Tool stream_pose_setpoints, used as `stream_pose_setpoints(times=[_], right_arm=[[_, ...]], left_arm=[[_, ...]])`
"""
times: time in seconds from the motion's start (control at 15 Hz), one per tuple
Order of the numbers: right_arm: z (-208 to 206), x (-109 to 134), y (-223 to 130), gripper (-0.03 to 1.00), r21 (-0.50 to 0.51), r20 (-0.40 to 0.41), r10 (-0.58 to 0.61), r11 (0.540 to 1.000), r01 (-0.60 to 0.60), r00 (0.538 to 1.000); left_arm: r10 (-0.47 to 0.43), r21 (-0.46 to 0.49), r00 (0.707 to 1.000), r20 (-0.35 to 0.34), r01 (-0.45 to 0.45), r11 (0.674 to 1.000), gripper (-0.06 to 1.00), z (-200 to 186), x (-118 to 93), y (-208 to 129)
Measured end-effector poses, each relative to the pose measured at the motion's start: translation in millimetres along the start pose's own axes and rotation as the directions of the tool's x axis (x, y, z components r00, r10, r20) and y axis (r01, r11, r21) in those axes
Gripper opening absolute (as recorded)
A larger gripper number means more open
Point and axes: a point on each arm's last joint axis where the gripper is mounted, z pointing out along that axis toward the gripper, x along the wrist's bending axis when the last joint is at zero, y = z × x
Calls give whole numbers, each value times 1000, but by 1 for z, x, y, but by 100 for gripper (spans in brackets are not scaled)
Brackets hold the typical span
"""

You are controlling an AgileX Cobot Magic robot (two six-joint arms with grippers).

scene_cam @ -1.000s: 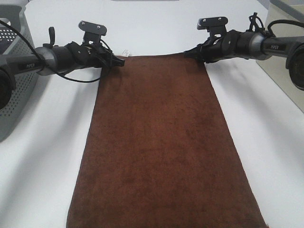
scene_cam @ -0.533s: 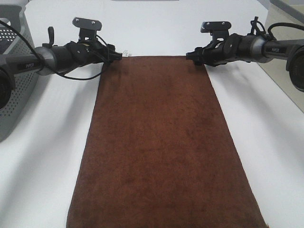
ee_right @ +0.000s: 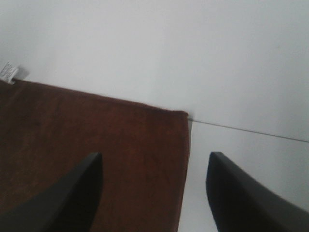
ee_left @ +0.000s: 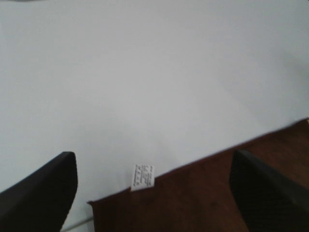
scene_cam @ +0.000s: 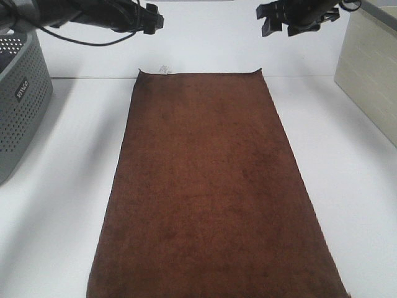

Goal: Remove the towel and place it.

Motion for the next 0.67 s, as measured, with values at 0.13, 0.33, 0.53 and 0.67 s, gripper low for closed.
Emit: stream_pose_setpoints(times=[0.13,0.33,0.53,0.67], right_arm=[[-46,11,12,61,45,-18,-27,999,28,999],[-116,20,26,62,40,-18,7,999,-6,1000],[-177,8,28,62,71,5,116,991,-116,993],[-205,-1,23,64,116,34,161,980,-164,986]], left_arm=[[-13,133,999,51,6,991,83,-25,6,14],[46,329,999,12,-48,943,83,-76,35,37],[-107,360,984,-139,151,920,85,-137,70,69],[-198,366,947,-253,283,887,88,-176,95,80]])
